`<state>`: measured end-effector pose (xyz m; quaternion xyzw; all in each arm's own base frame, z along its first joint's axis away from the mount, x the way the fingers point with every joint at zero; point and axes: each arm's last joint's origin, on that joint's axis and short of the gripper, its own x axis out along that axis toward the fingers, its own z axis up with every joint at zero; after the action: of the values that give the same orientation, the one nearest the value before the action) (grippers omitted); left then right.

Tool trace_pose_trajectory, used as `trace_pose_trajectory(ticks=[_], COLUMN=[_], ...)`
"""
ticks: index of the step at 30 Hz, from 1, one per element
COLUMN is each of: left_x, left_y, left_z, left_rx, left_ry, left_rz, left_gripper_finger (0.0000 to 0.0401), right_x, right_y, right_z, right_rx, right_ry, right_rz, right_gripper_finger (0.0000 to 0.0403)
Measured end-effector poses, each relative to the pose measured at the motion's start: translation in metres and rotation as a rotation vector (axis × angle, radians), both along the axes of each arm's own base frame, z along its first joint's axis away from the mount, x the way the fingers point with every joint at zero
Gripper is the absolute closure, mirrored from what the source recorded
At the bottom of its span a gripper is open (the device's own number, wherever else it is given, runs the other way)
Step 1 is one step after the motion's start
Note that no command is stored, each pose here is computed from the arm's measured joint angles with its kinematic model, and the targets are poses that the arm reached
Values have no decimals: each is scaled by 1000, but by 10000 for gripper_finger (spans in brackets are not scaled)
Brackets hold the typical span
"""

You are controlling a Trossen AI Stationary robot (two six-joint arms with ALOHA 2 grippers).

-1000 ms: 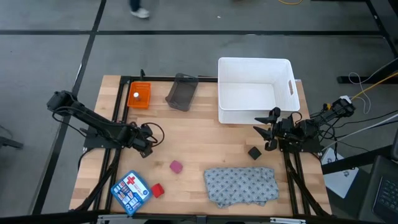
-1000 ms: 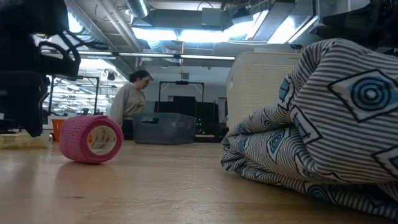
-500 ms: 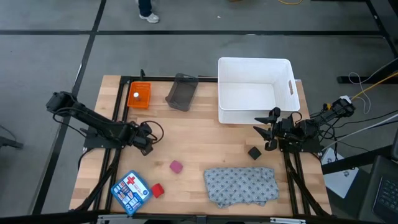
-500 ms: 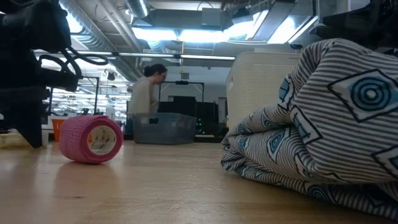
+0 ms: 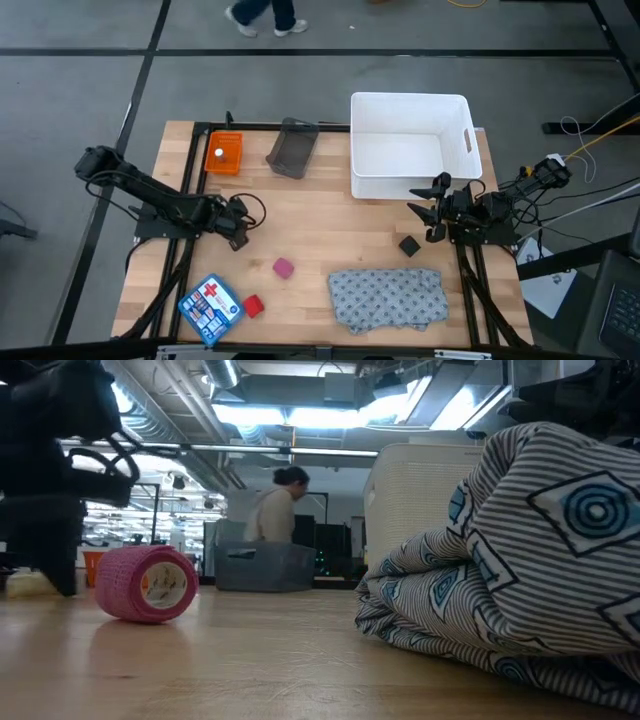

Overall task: Pick & place medical supplies in basket/bin
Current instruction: Put the bottom yellow pill bottle into the orange bin

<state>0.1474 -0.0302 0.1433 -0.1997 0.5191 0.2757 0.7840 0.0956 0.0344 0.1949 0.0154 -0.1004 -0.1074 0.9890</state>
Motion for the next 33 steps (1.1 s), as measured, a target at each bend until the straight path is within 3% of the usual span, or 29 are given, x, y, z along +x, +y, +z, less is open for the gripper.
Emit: trace_pose_trajectory(ticks=[9, 17, 22, 33], left_x=[17, 18, -1, -71], left_y=[3, 23, 38, 51], left_z=[38, 86, 110, 148], left_rx=[88, 382, 447, 644], left_ry=[-123, -242, -353, -622], left_rz=[-87, -131, -122, -32], left_gripper_finger=[301, 300, 300, 300], right_x=[0, 0, 0, 0], right_y=[0, 0, 0, 0], right_z=[0, 0, 0, 0], right_rx=[0, -2, -3, -3], right_ry=[0, 3, 4, 5], right_rz=[0, 0, 0, 0], right_gripper_finger=[216, 216, 216, 216])
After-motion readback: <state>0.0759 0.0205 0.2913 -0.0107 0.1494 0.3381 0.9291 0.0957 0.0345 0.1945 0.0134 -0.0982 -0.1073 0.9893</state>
